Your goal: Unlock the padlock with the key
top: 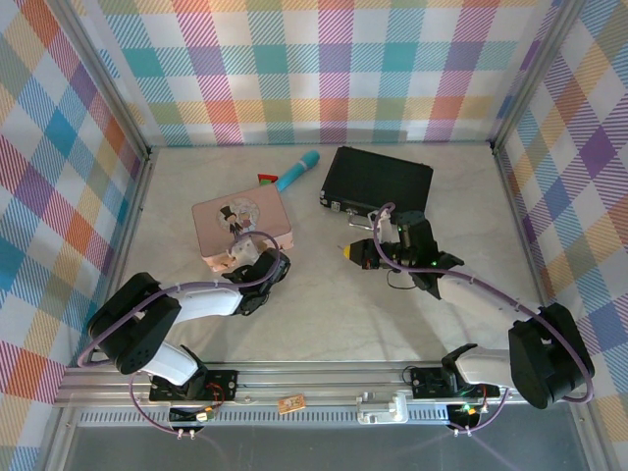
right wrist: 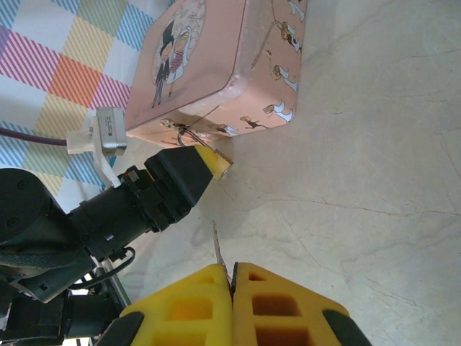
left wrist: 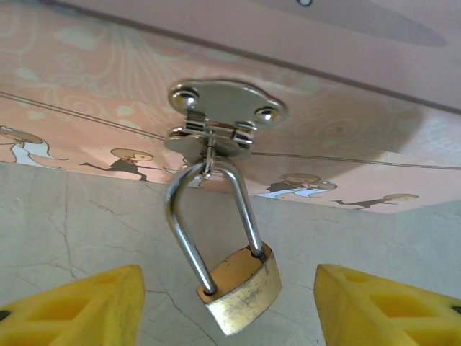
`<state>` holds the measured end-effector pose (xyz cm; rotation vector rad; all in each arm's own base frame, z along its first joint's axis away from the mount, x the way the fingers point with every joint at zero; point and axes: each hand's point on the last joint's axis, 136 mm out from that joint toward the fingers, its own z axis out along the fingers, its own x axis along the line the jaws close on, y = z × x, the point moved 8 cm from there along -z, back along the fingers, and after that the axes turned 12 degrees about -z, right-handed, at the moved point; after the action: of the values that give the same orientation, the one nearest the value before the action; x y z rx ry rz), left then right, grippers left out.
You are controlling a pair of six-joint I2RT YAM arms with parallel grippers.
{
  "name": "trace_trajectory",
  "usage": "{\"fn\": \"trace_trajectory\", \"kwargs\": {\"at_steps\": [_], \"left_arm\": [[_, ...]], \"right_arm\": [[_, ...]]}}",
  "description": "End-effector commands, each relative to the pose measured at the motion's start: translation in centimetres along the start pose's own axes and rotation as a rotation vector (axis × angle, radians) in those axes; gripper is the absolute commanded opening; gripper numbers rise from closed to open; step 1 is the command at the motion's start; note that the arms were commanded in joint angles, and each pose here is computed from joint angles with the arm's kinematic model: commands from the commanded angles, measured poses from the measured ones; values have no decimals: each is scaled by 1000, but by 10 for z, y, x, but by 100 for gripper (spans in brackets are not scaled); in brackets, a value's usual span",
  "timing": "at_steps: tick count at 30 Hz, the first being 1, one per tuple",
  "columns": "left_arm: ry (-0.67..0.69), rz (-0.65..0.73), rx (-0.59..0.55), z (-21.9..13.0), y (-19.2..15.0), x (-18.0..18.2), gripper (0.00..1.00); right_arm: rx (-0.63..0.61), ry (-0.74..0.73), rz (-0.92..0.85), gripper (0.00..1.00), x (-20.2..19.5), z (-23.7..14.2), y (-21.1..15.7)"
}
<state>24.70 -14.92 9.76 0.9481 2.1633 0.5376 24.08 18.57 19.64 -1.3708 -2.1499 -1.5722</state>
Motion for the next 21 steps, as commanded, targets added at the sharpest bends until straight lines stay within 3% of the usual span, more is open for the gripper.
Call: {"fn": "trace_trajectory", "kwargs": {"at_steps": [1,4,8,21], "left_arm": [[29,19,-25,4,-2,0,64],[0,37,-4,12,-7,-10,63],[-16,37,30,30,-21,-17,55],[-45,32,26,43,-27,-21,19]], "right_arm": [[-25,14,-34,0,3,1,3],[-18,18,-32,0,2,2,3],[-14,14,-27,0,1,3,2],[-4,-3,-18,0,0,-4,-12]]}}
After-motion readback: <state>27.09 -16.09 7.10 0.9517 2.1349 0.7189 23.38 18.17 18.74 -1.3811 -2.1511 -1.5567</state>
